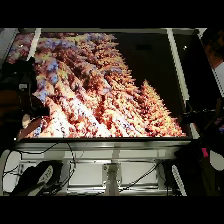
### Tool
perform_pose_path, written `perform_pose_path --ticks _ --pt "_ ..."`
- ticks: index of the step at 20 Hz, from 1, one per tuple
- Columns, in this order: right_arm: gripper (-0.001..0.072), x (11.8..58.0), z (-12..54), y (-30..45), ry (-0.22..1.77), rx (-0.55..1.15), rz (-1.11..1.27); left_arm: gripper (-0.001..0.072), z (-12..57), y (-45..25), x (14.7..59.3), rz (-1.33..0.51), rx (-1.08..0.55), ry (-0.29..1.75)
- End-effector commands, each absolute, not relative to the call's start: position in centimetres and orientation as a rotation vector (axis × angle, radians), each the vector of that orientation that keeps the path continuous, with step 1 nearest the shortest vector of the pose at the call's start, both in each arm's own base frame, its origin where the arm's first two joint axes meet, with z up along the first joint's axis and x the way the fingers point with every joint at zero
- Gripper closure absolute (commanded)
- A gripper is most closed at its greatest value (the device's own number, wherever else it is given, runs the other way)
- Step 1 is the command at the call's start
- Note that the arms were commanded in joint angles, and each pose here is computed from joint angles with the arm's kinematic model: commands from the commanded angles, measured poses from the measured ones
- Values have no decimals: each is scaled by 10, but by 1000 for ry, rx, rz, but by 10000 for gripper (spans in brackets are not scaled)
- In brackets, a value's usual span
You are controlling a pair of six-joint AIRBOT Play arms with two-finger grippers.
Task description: Fold the clothes and pants, and hang the long-sleeved shirts on hangers.
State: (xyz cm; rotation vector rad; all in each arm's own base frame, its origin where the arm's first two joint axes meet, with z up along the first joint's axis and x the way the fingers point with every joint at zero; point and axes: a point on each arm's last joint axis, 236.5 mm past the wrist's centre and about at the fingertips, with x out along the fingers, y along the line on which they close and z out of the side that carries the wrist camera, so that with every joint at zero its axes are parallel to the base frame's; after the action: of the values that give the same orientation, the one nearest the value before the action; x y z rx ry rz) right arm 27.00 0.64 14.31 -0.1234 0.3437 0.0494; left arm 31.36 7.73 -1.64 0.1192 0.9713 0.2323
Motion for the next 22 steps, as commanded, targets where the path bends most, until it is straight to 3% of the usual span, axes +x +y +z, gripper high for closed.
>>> perform_pose_path --ticks 1,2,9,11,15,16,18,22 --pt "695 270 144 6 342 -123 49 472 -26 100 312 301 70 987" --pt "695 270 144 6 343 -123 49 425 -26 102 311 307 66 988" --pt "695 270 144 6 343 -123 49 422 -24 80 320 240 99 969" --pt "695 270 144 6 343 -123 49 327 -24 77 321 207 150 972" --pt "695 270 144 6 343 -123 49 322 -24 76 323 175 207 974" --pt "695 270 144 6 343 -123 49 289 -24 76 324 171 212 971" --pt "695 270 144 6 343 -123 49 117 -23 75 329 166 214 953" --pt "695 270 144 6 343 -123 49 102 -29 79 331 164 253 968"
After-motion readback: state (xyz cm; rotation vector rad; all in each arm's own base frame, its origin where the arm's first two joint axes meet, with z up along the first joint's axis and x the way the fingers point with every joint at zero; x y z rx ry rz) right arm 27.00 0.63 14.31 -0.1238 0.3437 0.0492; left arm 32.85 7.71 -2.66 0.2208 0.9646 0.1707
